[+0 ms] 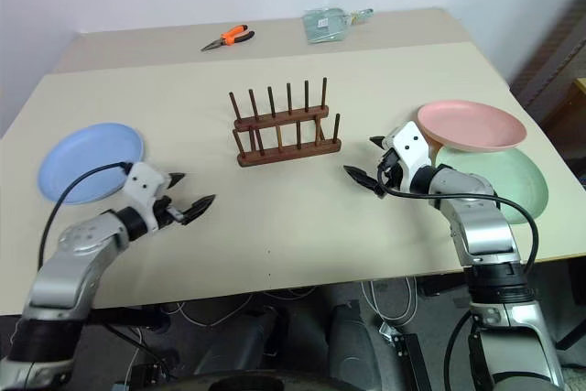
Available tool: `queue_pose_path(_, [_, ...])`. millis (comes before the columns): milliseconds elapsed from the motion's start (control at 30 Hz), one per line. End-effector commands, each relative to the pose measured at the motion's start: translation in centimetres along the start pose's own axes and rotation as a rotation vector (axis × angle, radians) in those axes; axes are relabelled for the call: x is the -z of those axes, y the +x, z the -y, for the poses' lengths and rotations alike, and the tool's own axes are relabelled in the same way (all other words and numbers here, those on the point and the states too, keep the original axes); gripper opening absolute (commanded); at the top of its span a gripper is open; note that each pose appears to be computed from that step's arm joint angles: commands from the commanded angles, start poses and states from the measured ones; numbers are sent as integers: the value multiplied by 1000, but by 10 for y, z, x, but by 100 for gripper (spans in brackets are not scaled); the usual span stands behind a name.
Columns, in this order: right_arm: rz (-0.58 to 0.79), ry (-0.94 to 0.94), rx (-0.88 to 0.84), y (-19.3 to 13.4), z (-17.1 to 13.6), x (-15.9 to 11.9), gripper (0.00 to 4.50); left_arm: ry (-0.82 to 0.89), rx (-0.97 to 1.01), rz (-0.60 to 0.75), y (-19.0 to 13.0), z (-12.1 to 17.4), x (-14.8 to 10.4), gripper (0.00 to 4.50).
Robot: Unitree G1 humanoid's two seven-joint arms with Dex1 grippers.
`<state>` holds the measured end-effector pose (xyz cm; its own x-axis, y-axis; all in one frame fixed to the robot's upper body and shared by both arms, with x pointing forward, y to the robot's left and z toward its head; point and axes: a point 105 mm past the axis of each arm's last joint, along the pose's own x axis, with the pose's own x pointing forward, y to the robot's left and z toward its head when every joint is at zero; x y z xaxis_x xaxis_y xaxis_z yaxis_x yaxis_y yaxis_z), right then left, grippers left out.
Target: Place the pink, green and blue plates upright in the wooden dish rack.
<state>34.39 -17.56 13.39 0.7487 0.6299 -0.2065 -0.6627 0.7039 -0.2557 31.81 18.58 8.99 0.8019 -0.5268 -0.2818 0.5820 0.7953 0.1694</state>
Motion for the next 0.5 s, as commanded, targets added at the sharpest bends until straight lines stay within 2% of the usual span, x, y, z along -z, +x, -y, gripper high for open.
queue_pose_path(33, [51,-42,37,0,-8,-16,450,58,106,-3,29,2,-7,448])
queue_pose_path(133, [43,-67,108,-7,-6,-13,450,79,187,-24,62,2,-11,448])
queue_pose_path(333, [35,-71,181,-20,-8,-9,450,96,279,-55,97,7,-12,448])
queue_pose_path(433, [30,-66,198,-25,-8,-6,450,104,336,-48,103,15,-14,359])
queue_pose_path(500, [27,-67,209,-26,-7,-5,450,108,361,-42,104,18,-15,258])
